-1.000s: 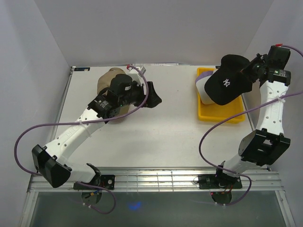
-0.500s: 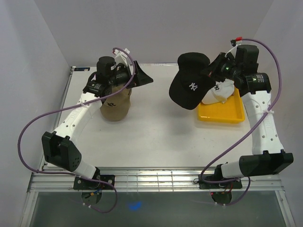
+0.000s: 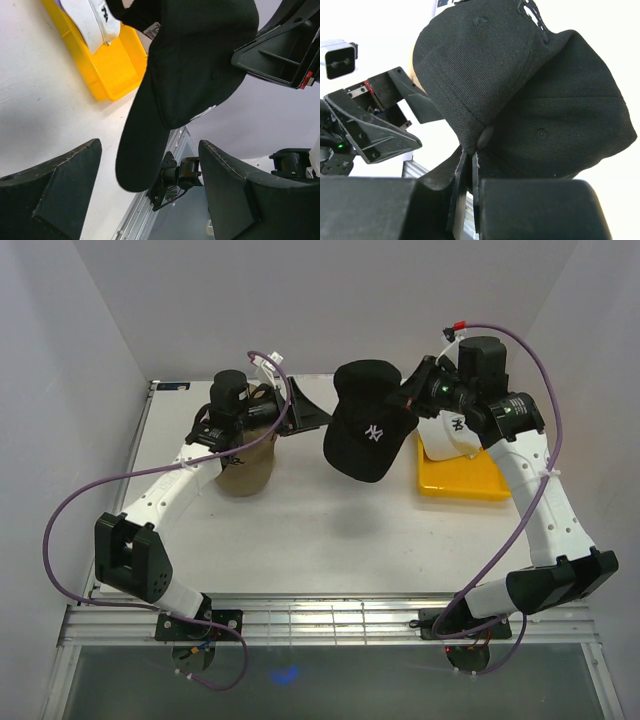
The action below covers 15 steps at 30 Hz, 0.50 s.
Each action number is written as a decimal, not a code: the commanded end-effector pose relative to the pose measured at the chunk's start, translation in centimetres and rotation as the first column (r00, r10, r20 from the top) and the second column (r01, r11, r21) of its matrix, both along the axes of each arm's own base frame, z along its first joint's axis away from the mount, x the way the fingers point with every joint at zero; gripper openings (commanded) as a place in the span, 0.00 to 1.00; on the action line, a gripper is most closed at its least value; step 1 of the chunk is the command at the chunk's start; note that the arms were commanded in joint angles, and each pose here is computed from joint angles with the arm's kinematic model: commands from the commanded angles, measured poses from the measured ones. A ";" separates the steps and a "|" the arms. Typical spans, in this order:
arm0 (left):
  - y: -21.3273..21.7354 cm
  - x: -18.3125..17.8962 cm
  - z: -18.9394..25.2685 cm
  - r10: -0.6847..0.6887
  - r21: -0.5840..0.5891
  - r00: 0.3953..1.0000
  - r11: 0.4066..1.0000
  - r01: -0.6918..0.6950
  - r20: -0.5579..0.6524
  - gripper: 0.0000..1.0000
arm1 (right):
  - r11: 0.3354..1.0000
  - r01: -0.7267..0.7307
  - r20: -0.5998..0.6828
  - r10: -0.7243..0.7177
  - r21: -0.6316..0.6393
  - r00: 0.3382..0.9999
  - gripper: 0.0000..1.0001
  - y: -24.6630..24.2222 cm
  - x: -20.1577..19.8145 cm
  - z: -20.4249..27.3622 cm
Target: Stack the hats
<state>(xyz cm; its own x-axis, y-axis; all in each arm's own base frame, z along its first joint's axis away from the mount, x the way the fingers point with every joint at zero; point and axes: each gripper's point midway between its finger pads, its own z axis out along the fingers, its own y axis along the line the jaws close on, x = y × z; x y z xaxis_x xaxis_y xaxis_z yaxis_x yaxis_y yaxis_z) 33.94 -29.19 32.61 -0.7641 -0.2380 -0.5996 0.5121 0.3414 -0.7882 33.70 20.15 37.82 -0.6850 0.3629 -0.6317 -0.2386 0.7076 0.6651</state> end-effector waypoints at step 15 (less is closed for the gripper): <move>-0.7 -2.0 1.2 -0.044 -0.064 0.999 0.997 0.046 0.029 0.43 | 0.994 -0.063 0.115 0.053 0.089 0.992 0.08 3.4 0.6 5.2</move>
